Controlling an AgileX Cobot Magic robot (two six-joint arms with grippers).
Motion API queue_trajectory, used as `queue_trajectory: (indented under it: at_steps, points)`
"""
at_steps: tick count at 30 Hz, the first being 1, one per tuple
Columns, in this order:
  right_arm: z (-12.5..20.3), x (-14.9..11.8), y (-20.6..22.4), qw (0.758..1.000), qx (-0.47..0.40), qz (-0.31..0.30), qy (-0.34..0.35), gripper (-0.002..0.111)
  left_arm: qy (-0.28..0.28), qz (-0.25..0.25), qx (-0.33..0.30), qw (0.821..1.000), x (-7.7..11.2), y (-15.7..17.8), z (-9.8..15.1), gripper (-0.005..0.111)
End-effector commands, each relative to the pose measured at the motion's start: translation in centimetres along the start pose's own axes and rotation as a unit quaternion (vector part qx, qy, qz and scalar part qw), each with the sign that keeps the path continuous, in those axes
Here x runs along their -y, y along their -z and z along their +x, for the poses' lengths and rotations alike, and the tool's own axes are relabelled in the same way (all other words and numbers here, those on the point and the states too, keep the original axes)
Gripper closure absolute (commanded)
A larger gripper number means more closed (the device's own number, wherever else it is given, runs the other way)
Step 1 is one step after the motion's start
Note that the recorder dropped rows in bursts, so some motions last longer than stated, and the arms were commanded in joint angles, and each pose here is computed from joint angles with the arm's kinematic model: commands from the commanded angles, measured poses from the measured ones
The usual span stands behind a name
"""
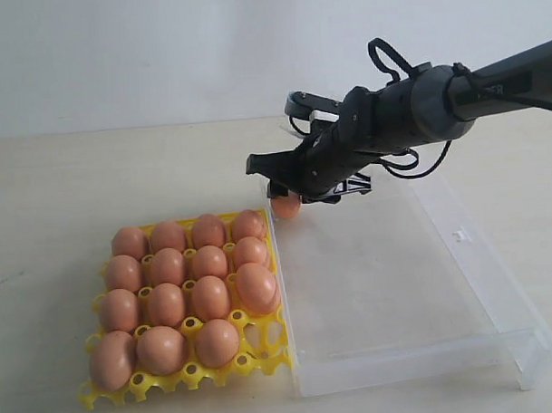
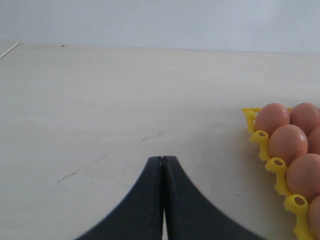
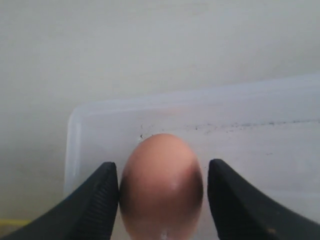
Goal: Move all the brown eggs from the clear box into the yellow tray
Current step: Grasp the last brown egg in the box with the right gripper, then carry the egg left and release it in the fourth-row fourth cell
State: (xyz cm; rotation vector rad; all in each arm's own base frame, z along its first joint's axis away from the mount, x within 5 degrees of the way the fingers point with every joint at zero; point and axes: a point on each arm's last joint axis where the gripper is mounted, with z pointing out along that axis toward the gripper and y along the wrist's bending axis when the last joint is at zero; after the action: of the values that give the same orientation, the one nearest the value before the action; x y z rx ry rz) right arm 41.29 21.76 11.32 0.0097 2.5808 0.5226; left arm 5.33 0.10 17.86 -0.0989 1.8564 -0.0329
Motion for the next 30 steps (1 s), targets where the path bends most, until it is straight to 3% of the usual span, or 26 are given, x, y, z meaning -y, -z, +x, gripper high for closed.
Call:
queue_trajectory:
  at_steps: [1,5,10,16,22,23,25,30]
  points:
    - [0.2,0.4,-0.7,1.0,-0.005,0.005,0.003,0.066,0.004,0.004,0.01,1.0,0.1,0.1,-0.2,0.107]
    - [0.5,0.5,-0.7,1.0,-0.02,0.007,0.018,0.108,0.004,0.004,0.01,1.0,0.1,0.1,-0.2,0.107]
    - [0.0,0.0,1.0,0.999,-0.009,0.002,0.034,0.108,0.004,0.004,0.01,1.0,0.1,0.1,-0.2,0.107]
    - [0.8,-1.2,6.3,0.988,0.117,-0.012,0.101,0.108,0.004,0.004,0.01,1.0,0.1,0.1,-0.2,0.107]
    - [5.3,-2.6,10.5,0.958,0.209,-0.08,0.177,0.108,0.004,0.004,0.01,1.0,0.1,0.1,-0.2,0.107]
    - [7.0,-3.1,11.4,0.949,0.218,-0.128,0.19,0.108,0.004,0.004,0.01,1.0,0.1,0.1,-0.2,0.107]
    - [9.2,-3.5,12.1,0.934,0.214,-0.192,0.211,0.108,0.004,0.004,0.01,1.0,0.1,0.1,-0.2,0.107]
    - [12.8,-3.0,11.9,0.923,0.175,-0.23,0.253,0.108,0.004,0.004,0.01,1.0,0.1,0.1,-0.2,0.107]
